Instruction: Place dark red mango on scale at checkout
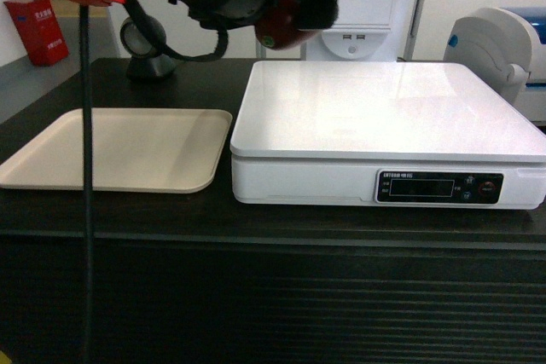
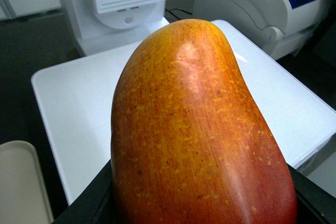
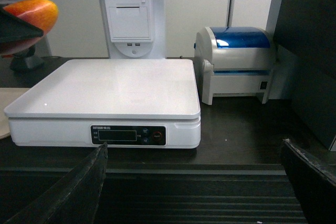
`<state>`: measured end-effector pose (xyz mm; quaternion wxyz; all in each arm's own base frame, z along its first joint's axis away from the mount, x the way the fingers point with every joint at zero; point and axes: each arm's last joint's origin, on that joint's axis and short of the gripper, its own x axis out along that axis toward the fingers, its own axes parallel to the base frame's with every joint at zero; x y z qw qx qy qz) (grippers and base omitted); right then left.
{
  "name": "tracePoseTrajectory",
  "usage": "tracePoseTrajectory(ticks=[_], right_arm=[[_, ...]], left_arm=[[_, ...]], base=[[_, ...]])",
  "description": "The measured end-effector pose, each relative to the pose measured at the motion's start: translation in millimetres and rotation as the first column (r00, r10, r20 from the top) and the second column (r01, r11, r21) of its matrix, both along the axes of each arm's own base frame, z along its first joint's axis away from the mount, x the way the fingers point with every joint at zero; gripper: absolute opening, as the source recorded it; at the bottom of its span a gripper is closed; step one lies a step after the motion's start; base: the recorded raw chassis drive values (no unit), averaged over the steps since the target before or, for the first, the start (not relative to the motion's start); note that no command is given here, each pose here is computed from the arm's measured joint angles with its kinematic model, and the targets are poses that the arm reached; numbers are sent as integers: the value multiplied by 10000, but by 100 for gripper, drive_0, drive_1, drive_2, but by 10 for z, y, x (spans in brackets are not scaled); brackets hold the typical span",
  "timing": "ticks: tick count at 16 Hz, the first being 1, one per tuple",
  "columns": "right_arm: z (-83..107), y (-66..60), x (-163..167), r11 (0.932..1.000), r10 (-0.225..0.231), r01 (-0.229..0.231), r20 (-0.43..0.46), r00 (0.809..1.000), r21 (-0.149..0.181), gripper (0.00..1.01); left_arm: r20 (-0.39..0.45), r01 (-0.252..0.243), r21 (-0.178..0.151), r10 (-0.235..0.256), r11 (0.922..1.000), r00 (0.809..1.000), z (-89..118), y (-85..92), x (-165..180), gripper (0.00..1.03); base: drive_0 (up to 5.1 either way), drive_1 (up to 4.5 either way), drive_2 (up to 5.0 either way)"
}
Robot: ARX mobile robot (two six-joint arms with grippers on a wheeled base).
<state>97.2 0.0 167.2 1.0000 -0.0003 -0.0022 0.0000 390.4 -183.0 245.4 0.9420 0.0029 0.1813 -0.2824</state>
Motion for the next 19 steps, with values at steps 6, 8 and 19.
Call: tracePoseTrajectory(ticks=[6, 8, 19], right_arm=[[0, 0, 0, 10000, 0, 0, 0, 10000, 0, 98], [0, 0, 0, 10000, 0, 0, 0, 10000, 0, 98], [0, 0, 0, 10000, 0, 0, 0, 10000, 0, 98]], left_arm=[[-336, 1166, 1, -1165, 9932, 9926, -119, -813, -18, 62], [-1010, 1313, 9, -1306, 9913, 9863, -315, -1030, 43, 62], [-3492, -1187, -846, 822, 9893, 9334, -583, -1393, 575, 62]], base=[[0, 0, 0], [0, 0, 0], [0, 0, 0]])
